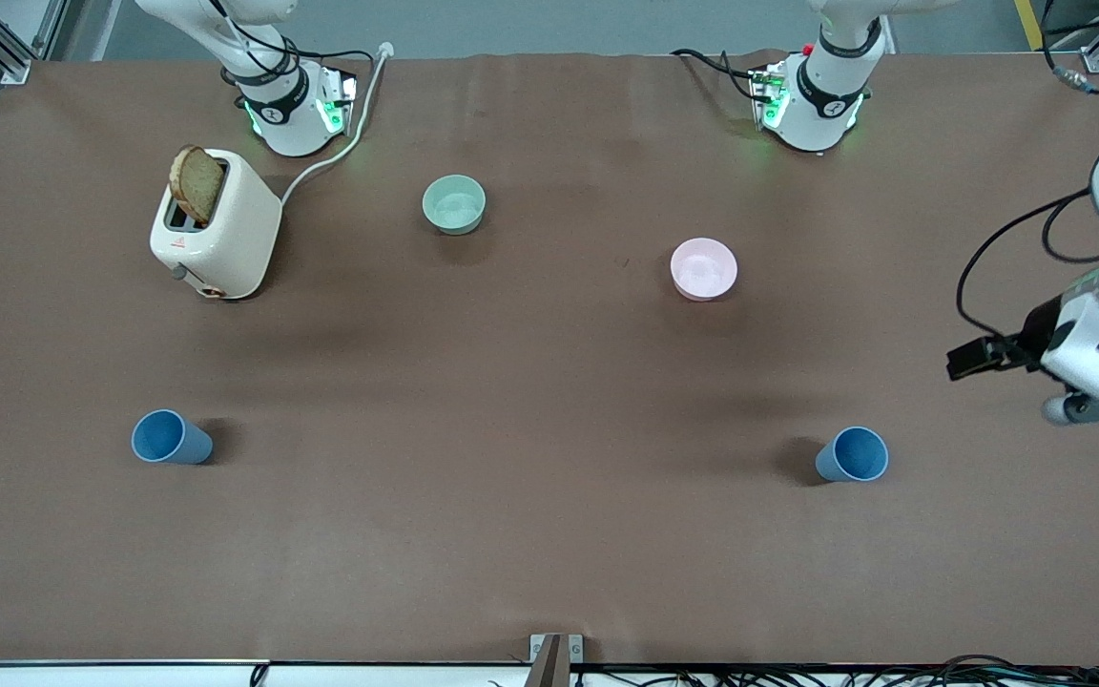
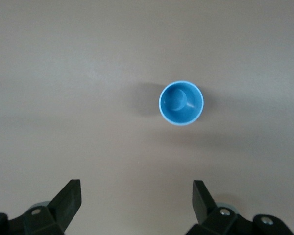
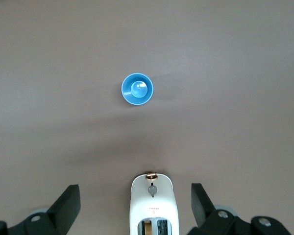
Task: Stack blue cups with both arms
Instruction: 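Reach the right gripper and the left gripper down to each blue cup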
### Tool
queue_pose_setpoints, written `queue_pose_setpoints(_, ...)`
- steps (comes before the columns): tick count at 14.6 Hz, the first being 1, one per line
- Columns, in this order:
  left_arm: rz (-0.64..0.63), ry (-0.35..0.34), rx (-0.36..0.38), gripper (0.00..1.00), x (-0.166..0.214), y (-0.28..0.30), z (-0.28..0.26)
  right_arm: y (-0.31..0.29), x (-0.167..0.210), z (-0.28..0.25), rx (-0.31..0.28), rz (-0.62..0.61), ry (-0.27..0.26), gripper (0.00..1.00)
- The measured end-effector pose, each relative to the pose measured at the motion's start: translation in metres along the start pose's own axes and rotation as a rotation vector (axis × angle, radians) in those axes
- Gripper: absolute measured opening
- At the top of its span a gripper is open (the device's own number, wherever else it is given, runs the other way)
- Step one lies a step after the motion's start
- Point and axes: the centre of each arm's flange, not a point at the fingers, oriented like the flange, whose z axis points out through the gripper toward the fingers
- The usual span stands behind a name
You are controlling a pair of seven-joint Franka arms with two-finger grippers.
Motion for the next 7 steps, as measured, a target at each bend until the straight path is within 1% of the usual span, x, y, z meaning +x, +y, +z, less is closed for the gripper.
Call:
queue_pose_setpoints(2, 0.001, 0.003, -0.005, 1.0, 0.014, 0.002, 0.032, -0.001, 0.034, 0.057, -0.01, 0.0, -0.019, 1.0)
queue_pose_setpoints(5, 0.005, 0.025, -0.016, 1.0, 0.033, 0.007, 0.077, 0.0, 0.073, 0.143, -0.024, 0.0, 0.014, 1.0)
queue_pose_setpoints(7, 0.01, 0.038, -0.023, 1.0, 0.043, 0.012, 0.109, 0.001, 0.082, 0.196, -0.03, 0.001, 0.042, 1.0)
